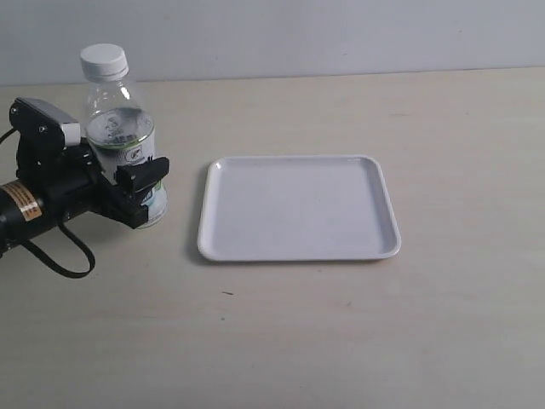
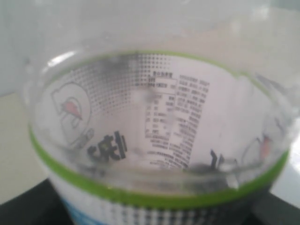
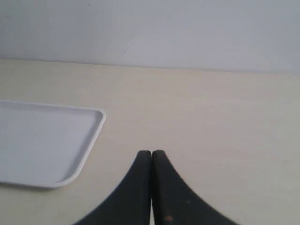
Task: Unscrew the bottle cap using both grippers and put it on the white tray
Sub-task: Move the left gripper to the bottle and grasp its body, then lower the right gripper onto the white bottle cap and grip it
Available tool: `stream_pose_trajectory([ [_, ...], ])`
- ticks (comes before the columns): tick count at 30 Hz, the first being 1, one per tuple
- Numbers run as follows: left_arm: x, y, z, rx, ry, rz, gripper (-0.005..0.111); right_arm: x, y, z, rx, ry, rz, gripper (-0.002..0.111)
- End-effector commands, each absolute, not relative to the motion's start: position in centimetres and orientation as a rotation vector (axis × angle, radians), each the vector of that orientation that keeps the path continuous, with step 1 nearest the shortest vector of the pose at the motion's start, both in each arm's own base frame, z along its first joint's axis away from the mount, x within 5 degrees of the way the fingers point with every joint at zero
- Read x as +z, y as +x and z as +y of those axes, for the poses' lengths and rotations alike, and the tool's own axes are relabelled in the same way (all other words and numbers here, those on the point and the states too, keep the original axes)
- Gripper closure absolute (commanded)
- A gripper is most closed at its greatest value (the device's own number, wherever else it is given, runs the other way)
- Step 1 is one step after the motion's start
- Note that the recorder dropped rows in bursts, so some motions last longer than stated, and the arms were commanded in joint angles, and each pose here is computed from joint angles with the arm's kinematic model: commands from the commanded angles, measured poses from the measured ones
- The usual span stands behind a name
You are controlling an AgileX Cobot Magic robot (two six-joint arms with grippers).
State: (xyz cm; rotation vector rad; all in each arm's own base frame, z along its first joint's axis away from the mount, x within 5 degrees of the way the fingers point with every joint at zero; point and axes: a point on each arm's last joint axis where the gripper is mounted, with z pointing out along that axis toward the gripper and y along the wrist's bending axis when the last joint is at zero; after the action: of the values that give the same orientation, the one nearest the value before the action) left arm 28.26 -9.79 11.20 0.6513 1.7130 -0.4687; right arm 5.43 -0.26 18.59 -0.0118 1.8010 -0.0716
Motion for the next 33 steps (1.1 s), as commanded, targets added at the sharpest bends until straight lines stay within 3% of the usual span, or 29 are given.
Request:
stream_pose_trajectory([
  [1,11.9,28.1,-10.2,-0.485,0.707,1.648,0.107,19.9,5.6,-0.4,-0.184,-0.097,1.642,0.108],
  [9,11.9,28.0,-10.3,-0.484,0.742,1.631,0.107,21.6,5.6,-0.2,-0.035,0.031,1.456,0.108],
  [15,11.9,27.7,-10.6,-0.487,0.807,1.606,0.107,23.3,5.2,-0.6,0.285,0.318,1.227,0.108],
  [18,11.9,27.7,-10.7,-0.474,0.837,1.590,0.107,25.2,4.4,-0.8,0.358,0.335,1.007,0.108],
  [21,11.9,27.7,-10.7,-0.469,0.842,1.585,0.107,29.7,3.8,-0.5,0.318,0.259,0.974,0.108],
  [27,11.9,27.9,-11.0,-0.476,0.902,1.575,0.107,38.8,9.3,-0.4,0.190,0.212,1.339,0.108],
  [33,11.9,27.9,-11.0,-0.476,0.902,1.575,0.107,42.3,18.4,-0.8,0.025,0.120,1.922,0.108],
])
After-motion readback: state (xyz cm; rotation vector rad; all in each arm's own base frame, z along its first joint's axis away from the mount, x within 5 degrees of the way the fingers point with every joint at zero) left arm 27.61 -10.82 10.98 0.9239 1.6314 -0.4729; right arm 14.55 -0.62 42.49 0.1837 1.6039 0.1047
